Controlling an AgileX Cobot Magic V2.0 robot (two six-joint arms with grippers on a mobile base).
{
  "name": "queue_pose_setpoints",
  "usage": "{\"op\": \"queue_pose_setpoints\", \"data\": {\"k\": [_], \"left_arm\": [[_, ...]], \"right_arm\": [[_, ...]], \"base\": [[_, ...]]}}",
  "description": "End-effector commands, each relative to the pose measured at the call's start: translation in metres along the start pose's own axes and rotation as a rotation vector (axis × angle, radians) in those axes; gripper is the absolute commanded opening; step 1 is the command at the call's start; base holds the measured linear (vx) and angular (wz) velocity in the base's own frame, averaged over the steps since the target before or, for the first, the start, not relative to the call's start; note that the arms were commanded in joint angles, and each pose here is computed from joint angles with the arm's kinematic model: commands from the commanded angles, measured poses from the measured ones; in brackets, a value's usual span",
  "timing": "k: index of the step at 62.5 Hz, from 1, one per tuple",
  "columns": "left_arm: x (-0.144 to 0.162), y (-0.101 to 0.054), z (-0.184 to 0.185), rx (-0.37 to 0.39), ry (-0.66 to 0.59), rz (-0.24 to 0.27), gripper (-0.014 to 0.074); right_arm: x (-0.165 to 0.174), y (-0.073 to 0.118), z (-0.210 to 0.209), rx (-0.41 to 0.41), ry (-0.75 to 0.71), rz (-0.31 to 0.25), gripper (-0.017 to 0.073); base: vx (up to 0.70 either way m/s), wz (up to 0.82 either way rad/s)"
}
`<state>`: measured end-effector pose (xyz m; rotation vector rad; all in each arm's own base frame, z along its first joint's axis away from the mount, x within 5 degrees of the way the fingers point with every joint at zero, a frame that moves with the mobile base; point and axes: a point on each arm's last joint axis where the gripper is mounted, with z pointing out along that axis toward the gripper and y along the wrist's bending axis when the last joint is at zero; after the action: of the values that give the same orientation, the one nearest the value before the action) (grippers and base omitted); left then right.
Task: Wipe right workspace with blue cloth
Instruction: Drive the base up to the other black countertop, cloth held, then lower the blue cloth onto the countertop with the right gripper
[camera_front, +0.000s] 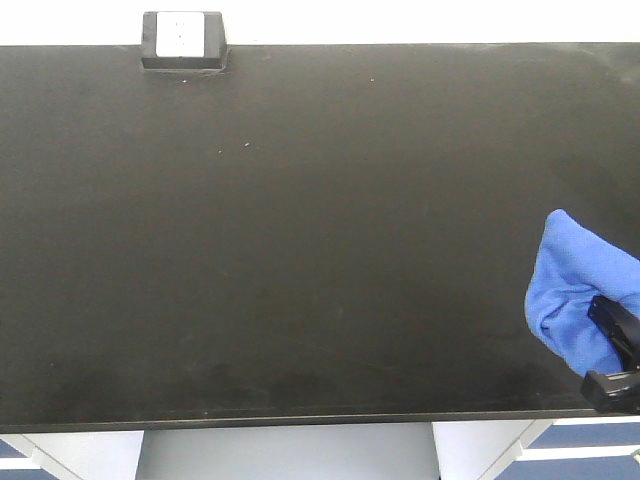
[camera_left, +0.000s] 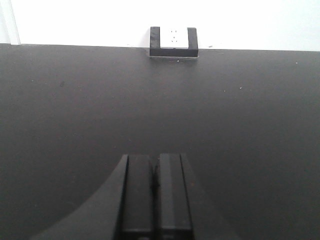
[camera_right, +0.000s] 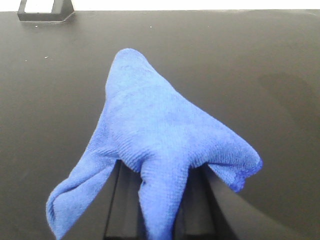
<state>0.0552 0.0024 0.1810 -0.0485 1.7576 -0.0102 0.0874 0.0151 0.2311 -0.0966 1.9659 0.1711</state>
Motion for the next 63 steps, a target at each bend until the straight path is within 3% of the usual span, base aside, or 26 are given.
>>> {"op": "queue_pose_setpoints", "data": {"k": [1,23,29,33,37,51,63], "left_arm": [[0.002,-0.001,0.001,0.02,-0.063,-0.006,-0.0006],[0.002,-0.001,0.001,0.02,-0.063,-0.006,-0.0006],[0.002,-0.001,0.001,0.02,-0.063,-0.006,-0.0006],[0.002,-0.001,0.001,0.02,-0.063,-0.006,-0.0006],[0.002,-0.001,0.001,0.02,-0.063,-0.006,-0.0006],[0.002,-0.001,0.001,0.02,-0.063,-0.006,-0.0006],[0.002,-0.001,0.001,0.02,-0.063,-0.006,-0.0006]], "right_arm": [[-0.015,-0.002,-0.003,0.025,-0.086,0.004,0.0],[-0.015,-0.001,-0.003,0.021,-0.089,0.019,0.0],[-0.016,-0.001,-0.003,0.009,-0.103,0.072,0.0],[-0.017,0.001,-0.003,-0.015,-0.114,0.158,0.0],[-0.018,0.002,-0.003,-0.028,-0.121,0.202,0.0],[-0.033,-0.001,0.012,-0.008,-0.041,0.094,-0.0001],[-0.056,-0.01,0.064,0.013,0.158,0.087,-0.0001]], "base": [[0.0,0.0],[0.0,0.0],[0.0,0.0],[0.0,0.0],[0.0,0.0],[0.0,0.0],[0.0,0.0]]}}
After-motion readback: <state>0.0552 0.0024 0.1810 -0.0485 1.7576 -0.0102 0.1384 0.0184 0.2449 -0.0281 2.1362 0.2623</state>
